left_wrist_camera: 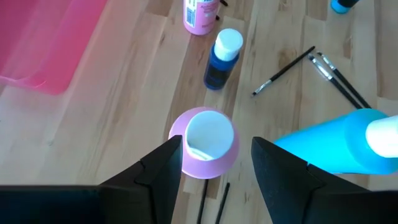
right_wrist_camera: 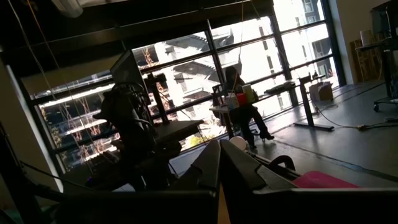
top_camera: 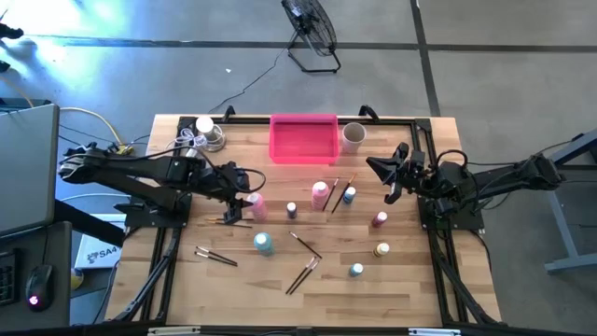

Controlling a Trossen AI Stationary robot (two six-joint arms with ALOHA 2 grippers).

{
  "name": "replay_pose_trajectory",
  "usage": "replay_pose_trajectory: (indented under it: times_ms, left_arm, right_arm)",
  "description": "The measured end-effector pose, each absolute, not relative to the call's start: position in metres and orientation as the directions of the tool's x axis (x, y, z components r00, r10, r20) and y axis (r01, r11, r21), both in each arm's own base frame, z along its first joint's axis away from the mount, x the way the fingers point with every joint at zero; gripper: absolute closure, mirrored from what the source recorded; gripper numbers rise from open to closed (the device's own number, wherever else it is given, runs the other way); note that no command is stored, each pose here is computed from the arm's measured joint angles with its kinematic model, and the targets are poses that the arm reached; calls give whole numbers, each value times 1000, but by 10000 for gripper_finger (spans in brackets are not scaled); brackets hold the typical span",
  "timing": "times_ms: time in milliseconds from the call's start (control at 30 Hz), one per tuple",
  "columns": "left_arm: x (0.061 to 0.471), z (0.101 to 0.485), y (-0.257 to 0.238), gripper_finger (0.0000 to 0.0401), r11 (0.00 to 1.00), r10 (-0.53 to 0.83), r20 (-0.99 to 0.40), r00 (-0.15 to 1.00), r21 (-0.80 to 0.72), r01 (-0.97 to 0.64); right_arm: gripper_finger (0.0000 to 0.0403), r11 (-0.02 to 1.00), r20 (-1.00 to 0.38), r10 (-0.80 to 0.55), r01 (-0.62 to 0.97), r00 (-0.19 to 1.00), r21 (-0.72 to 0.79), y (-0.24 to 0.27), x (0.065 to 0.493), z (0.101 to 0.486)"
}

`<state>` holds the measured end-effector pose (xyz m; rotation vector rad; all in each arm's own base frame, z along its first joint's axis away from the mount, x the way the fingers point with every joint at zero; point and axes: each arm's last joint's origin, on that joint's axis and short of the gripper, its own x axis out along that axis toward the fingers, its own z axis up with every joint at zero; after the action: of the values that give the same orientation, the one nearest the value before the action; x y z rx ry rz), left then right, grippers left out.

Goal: Pick & Place Paint Supplies
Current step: Put the big pink paint bottle into the pink bin

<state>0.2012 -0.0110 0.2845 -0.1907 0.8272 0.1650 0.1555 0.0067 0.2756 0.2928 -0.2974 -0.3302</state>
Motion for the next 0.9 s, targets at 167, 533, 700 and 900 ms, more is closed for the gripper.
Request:
replay_pose_trajectory:
  times_ms: [167,533,700,900]
  left_arm:
    - [206,280,-11,212,970,75,-758,648,-95,-223]
    - [216,273,-12,212,969,83,-767,637,-87,-232]
    - [216,273,-11,212,967,97,-765,637,-79,-242]
    - [216,273,-11,212,967,98,-764,638,-80,-244]
  right_arm:
    - [401,905,236,-358,273,904,327,7,156,276]
    - [401,905,235,-357,273,904,326,7,156,275]
    - [401,905,235,-358,273,904,327,7,156,276]
    - [401,905,235,-358,273,904,327,7,156,276]
